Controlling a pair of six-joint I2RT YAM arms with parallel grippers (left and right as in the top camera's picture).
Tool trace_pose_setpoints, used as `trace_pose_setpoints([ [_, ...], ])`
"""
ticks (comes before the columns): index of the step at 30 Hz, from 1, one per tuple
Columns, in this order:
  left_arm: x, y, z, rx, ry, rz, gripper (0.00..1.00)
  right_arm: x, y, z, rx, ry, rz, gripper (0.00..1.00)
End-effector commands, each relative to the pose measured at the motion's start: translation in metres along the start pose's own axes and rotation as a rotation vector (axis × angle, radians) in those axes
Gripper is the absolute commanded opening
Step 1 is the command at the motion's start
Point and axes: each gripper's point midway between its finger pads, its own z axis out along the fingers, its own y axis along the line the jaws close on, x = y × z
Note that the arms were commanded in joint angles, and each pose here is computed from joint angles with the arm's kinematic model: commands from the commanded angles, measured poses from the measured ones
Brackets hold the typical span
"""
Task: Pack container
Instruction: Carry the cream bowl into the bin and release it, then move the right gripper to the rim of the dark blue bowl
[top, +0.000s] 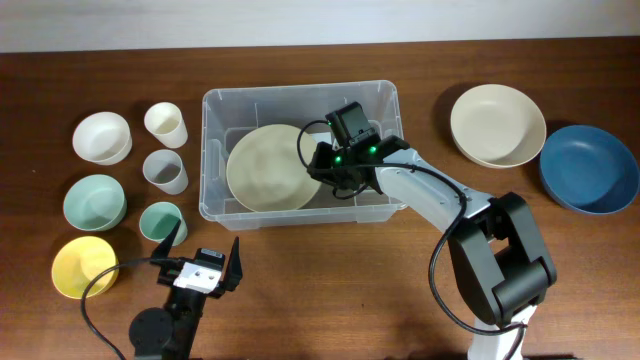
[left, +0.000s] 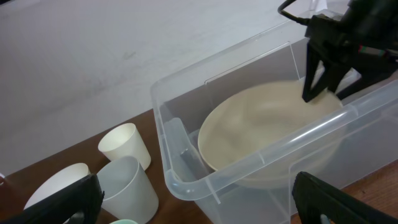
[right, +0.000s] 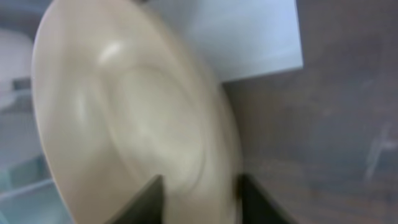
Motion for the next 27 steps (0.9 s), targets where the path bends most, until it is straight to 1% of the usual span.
trace_pose_setpoints([
  [1, 0.001, 0.000, 0.000, 0.000, -0.001, 0.009, 0.99, 0.002, 0.009, 0.001, -0.023, 0.011, -0.017, 0.47],
  [4, 0.001, 0.000, 0.000, 0.000, -0.001, 0.009, 0.99, 0.003, 0.008, 0.001, -0.020, 0.013, -0.017, 0.60],
  [7, 0.001, 0.000, 0.000, 0.000, -0.001, 0.009, 0.99, 0.003, 0.008, 0.001, -0.018, 0.013, -0.038, 0.66],
  [12, 0.001, 0.000, 0.000, 0.000, -0.001, 0.009, 0.99, -0.005, 0.007, -0.003, -0.016, -0.007, -0.084, 0.67],
  [16, 0.001, 0.000, 0.000, 0.000, -0.001, 0.009, 0.99, -0.027, 0.017, -0.027, -0.028, -0.047, -0.155, 0.68],
  [17, 0.001, 0.000, 0.000, 0.000, -0.001, 0.009, 0.99, -0.036, 0.022, -0.038, -0.034, -0.066, -0.179, 0.68],
  [21, 0.001, 0.000, 0.000, 0.000, -0.001, 0.009, 0.99, -0.085, 0.043, -0.112, -0.041, -0.162, -0.269, 0.81],
  [22, 0.001, 0.000, 0.000, 0.000, -0.001, 0.009, 0.99, -0.106, 0.040, -0.149, -0.010, -0.202, -0.242, 0.89],
  [24, 0.001, 0.000, 0.000, 0.000, -0.001, 0.009, 0.99, -0.129, 0.021, -0.191, 0.058, -0.255, -0.177, 0.99],
  [27, 0.001, 0.000, 0.000, 0.000, -0.001, 0.009, 0.99, -0.159, -0.019, -0.257, 0.135, -0.338, -0.062, 0.99],
])
